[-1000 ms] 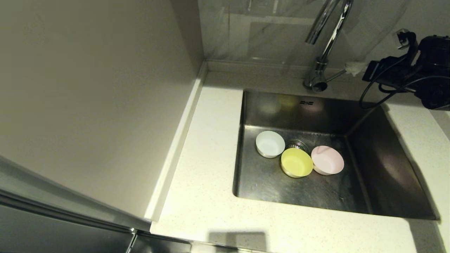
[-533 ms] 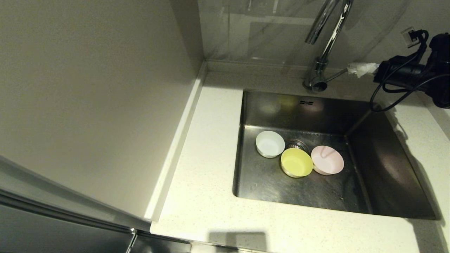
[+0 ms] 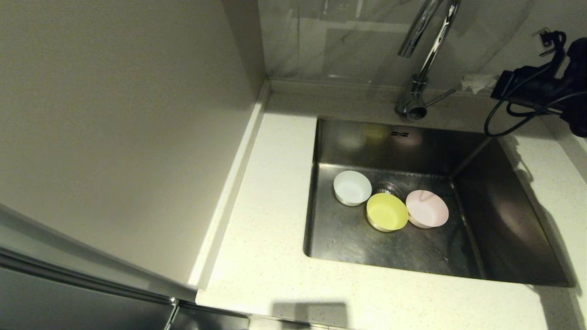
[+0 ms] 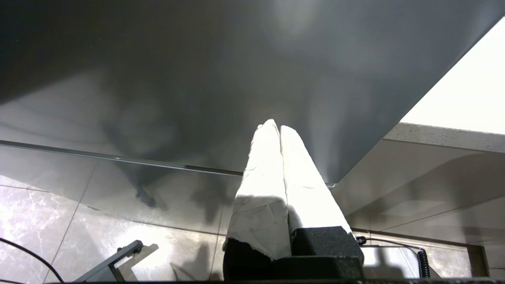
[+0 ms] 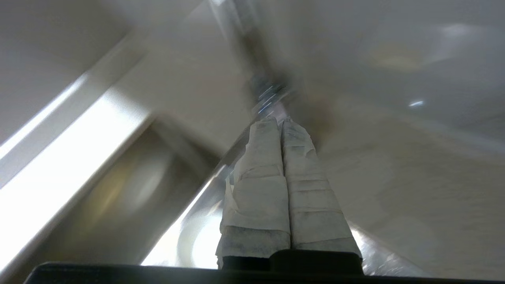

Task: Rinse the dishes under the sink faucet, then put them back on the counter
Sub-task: Turn on the faucet

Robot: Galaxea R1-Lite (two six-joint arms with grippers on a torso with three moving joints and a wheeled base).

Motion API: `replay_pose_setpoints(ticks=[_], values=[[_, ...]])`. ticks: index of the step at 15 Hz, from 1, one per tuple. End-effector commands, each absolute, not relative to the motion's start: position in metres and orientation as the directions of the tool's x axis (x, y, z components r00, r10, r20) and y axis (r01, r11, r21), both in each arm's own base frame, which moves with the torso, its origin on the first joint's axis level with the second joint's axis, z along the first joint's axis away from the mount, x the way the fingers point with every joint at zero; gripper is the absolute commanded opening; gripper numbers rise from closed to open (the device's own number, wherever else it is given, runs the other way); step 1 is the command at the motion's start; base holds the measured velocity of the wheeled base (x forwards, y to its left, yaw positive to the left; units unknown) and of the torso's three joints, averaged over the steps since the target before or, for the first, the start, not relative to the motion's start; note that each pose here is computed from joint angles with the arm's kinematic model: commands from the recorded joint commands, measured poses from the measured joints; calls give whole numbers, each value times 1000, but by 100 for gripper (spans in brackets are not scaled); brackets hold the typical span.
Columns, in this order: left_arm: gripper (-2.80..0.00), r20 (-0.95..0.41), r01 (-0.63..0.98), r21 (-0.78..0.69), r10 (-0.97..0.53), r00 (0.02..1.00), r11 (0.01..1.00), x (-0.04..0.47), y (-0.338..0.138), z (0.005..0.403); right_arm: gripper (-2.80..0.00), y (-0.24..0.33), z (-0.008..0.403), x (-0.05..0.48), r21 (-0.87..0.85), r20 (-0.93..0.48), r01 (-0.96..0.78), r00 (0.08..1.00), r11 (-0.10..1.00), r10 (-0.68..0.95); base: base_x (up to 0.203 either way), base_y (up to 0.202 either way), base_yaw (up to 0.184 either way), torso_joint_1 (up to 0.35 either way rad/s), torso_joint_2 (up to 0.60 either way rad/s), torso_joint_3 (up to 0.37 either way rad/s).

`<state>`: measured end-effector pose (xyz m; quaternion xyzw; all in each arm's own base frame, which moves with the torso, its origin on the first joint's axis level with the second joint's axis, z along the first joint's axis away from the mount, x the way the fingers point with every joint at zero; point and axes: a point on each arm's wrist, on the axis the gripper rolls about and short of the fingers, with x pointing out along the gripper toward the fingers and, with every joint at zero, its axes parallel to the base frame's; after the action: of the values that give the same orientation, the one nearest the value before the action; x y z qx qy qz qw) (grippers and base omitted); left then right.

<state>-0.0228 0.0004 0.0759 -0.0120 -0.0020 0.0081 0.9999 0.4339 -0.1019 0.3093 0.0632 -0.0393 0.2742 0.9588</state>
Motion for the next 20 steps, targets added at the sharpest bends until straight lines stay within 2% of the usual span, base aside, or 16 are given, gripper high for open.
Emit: replay_pose_setpoints(ticks=[1,3,9,15,20], values=[[-280,6,-17,-25,17,1000,1000,-23,0,76,-280,-101,310,438,120,147,-469,880,875,452,0,0,0,0,0,0],[-280,6,-17,-25,17,1000,1000,-23,0,76,-280,-93,303,446,130,153,-436,896,891,416,0,0,0,0,0,0],[-280,6,-17,-25,17,1000,1000,-23,0,76,-280,-77,294,455,143,135,-463,885,875,446,0,0,0,0,0,0],[-280,6,-17,-25,17,1000,1000,-23,0,76,-280,-81,280,459,64,76,-468,883,881,463,0,0,0,0,0,0],[-280,6,-17,-25,17,1000,1000,-23,0,76,-280,-102,278,449,70,23,-596,803,800,596,0,0,0,0,0,0]])
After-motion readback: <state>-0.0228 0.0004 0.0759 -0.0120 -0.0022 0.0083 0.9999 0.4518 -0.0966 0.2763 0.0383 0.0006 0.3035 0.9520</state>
